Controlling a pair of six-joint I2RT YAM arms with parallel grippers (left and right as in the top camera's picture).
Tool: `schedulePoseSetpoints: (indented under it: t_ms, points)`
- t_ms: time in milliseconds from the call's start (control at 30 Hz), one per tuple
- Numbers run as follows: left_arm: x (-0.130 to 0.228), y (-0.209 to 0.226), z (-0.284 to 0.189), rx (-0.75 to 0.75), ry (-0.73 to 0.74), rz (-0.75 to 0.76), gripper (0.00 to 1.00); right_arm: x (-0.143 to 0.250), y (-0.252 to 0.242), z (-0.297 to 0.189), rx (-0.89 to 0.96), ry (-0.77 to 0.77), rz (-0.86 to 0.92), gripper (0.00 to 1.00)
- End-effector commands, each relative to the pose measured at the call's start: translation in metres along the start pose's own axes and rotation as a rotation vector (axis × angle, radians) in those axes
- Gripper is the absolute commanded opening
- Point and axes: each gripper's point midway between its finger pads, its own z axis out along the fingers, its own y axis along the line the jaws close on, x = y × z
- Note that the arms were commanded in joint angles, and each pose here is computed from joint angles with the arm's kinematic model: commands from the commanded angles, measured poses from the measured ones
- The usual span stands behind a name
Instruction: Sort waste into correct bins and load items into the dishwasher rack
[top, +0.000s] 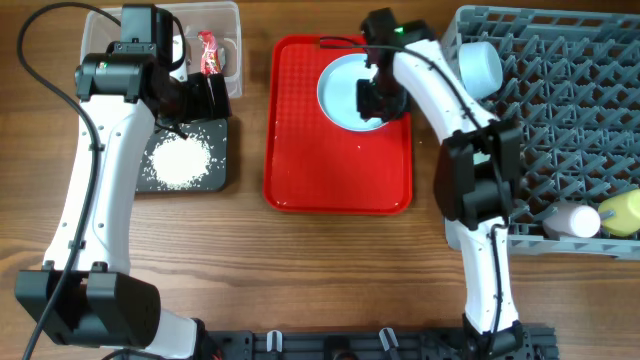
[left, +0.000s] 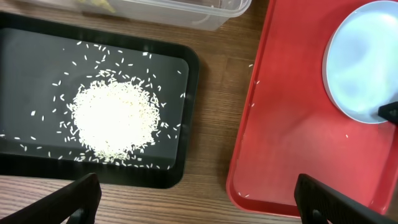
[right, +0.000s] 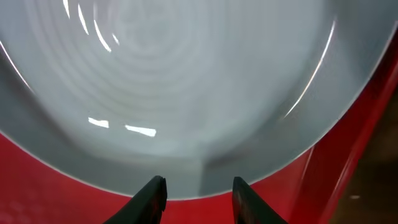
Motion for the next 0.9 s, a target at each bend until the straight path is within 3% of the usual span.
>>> schedulePoseSetpoints:
  t_ms: [0, 233, 400, 633, 867]
  points:
    - [0.001, 0.001, 0.004, 0.001, 0.009, -0.014, 1.0, 0.002, -0.014, -0.01, 0.078, -0.032, 0.09, 0.37]
    - [0.001, 0.001, 0.004, 0.001, 0.009, -0.014, 1.0, 0.003, -0.027, -0.025, 0.027, -0.013, 0.179, 0.37]
    - [0.001, 0.001, 0.004, 0.001, 0.009, -0.014, 1.0, 0.006, -0.031, 0.013, 0.043, 0.012, 0.256, 0.35]
    - [0.001, 0.001, 0.004, 0.001, 0.009, -0.014, 1.0, -0.002, -0.029, 0.027, 0.029, -0.03, 0.254, 0.04]
    - [0.001, 0.001, 0.004, 0.001, 0.009, -0.014, 1.0, -0.017, -0.025, -0.006, -0.003, -0.112, 0.15, 0.04]
